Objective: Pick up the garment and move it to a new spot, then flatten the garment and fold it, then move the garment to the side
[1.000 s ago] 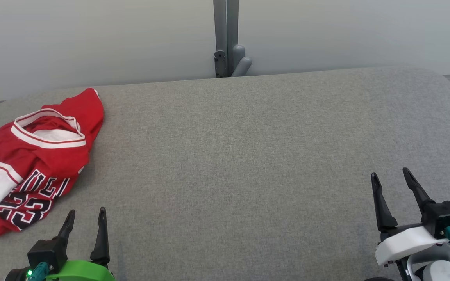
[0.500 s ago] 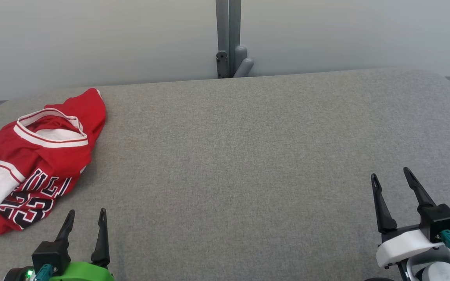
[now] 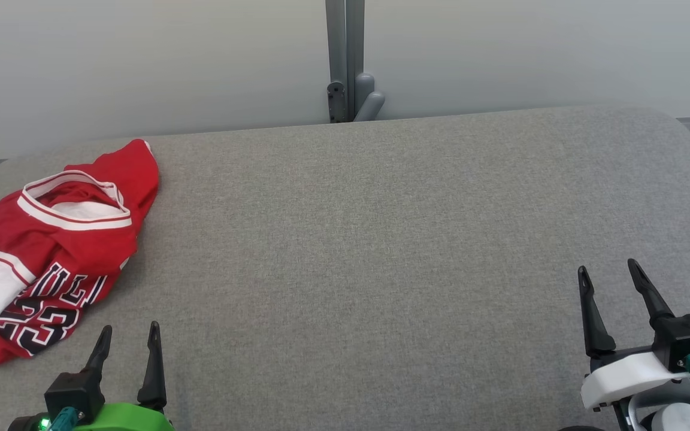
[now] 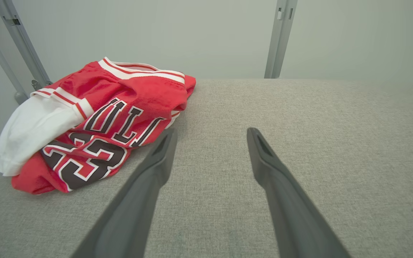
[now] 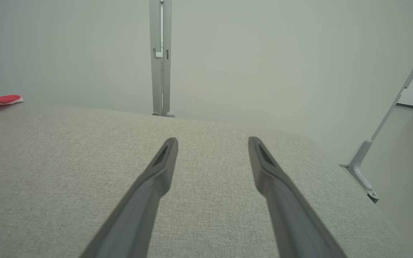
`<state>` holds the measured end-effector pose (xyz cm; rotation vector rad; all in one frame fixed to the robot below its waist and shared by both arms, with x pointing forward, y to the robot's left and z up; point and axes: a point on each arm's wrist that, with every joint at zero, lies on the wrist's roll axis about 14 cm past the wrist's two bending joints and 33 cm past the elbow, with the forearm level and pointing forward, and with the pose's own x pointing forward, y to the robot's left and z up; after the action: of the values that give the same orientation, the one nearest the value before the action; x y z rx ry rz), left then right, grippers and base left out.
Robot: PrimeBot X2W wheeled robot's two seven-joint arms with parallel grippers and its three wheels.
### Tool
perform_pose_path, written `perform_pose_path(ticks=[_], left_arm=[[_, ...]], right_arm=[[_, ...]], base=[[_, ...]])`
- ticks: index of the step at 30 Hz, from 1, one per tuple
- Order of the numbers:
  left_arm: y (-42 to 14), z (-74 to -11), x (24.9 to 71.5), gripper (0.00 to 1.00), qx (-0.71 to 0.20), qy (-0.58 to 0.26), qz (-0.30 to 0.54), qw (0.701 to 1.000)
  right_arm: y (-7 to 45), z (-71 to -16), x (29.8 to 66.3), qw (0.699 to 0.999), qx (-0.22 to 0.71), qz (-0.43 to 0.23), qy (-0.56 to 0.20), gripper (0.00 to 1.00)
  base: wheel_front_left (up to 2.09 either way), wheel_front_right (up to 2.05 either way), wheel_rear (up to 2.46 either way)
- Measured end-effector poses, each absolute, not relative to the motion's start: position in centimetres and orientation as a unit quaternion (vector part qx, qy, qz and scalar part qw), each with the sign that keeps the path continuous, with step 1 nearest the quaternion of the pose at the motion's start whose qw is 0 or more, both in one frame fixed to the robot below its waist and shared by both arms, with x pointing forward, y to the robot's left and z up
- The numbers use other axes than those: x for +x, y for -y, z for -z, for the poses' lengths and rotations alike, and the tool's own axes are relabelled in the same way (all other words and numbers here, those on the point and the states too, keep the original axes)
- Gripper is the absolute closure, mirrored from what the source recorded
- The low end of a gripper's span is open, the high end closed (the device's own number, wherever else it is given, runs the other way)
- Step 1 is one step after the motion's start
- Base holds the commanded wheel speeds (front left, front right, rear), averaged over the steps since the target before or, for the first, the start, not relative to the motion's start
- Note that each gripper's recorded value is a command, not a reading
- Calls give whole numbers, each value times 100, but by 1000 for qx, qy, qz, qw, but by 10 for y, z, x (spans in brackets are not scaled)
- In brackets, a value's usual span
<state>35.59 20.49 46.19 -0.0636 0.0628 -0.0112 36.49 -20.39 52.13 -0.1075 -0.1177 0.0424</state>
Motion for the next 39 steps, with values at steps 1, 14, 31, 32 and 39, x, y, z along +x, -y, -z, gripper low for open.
perform_pose_path(ticks=[1, 14, 31, 32, 39], left_arm=[[-205, -461, 356, 0, -35, -32, 4, 999], [-206, -462, 356, 0, -39, -30, 2, 999], [-273, -464, 308, 0, -31, -26, -97, 994], [-279, -463, 302, 0, -31, -27, -107, 993], [-317, -464, 260, 0, -30, -22, -176, 984]], right_arm=[[204, -521, 365, 997, -53, -21, 59, 0], [202, -521, 365, 997, -42, -21, 60, 0], [114, -521, 393, 988, -27, -141, 63, 0], [106, -522, 395, 986, -26, -153, 64, 0], [43, -525, 402, 969, -22, -237, 69, 0]], base=[[0, 0, 0], [0, 0, 0], [0, 0, 0], [0, 0, 0], [0, 0, 0]])
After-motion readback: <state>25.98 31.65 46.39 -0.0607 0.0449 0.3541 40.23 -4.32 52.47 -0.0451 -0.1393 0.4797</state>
